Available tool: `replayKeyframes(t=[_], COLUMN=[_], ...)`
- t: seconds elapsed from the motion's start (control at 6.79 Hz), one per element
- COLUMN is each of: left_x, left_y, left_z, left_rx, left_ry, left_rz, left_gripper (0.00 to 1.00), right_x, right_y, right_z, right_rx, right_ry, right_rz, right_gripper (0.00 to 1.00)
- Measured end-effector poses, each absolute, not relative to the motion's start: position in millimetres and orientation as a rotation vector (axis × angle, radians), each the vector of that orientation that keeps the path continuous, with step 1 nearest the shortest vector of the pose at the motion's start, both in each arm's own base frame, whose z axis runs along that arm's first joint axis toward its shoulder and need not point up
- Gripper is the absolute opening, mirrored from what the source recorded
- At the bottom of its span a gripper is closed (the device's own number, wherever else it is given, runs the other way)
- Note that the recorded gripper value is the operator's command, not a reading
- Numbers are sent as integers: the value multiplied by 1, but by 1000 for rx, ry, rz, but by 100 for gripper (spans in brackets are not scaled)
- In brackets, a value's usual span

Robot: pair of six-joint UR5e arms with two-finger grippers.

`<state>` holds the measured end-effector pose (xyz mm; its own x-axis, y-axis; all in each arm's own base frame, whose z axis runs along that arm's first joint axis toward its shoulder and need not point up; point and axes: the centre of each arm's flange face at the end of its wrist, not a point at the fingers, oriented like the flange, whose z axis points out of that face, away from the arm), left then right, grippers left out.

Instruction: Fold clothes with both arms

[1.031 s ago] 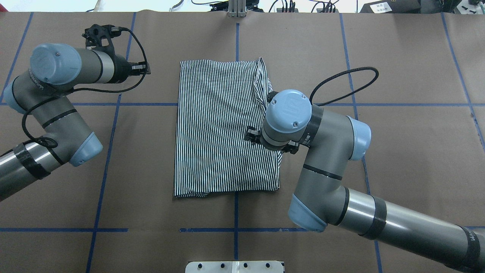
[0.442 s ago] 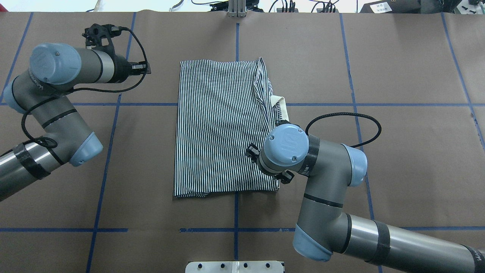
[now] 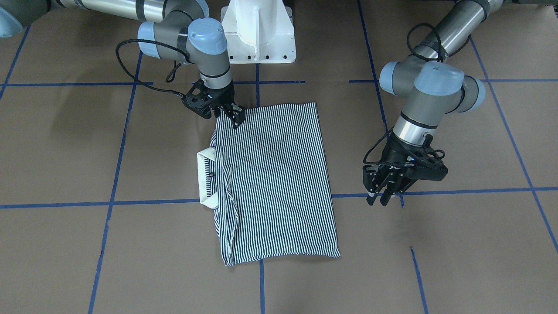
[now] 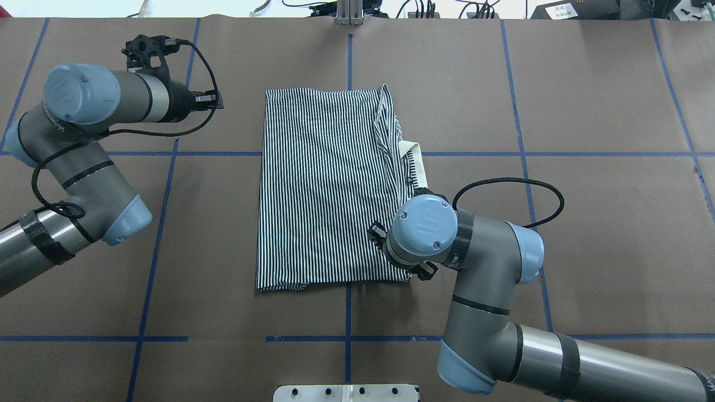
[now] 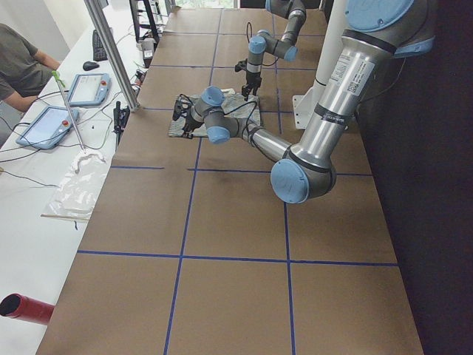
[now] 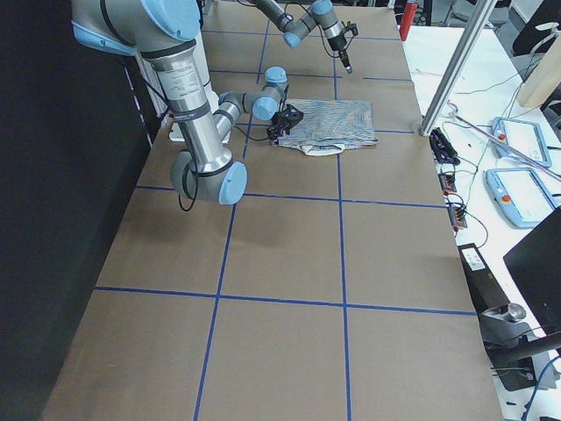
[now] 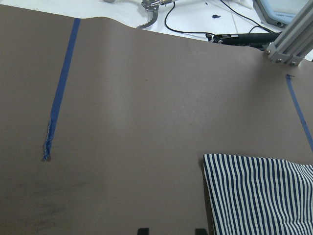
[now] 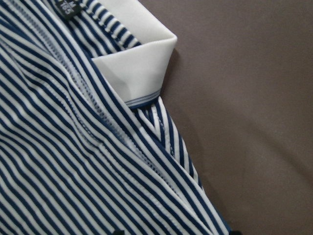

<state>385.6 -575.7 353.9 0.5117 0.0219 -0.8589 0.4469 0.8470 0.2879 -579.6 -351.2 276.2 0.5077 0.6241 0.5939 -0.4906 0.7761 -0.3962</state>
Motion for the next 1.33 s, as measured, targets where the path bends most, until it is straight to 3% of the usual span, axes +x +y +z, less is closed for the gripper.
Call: replayKeyframes(t=[0.15,0.29,1.03,1.33], left_x=[386,386,382,381], left_y=[-576,-575,-567,-499], left_z=[354,354,344,322], left_rx=[520,519,492,338], left_ry=[1011,1011,1053,1198], left_rz=[-270,-269,-306,-393], left_gripper=[43,43,43,47], right_x=[-579,-579,-568,-550], right_y=[-350,-349,-343,-338], right_z=[279,279,257,248], right_rx=[-186,-187,-195,-194], right_ry=[-786,-787,-838,-868], right_rz=[675,673,652,649], right_gripper=[16,0,0,0])
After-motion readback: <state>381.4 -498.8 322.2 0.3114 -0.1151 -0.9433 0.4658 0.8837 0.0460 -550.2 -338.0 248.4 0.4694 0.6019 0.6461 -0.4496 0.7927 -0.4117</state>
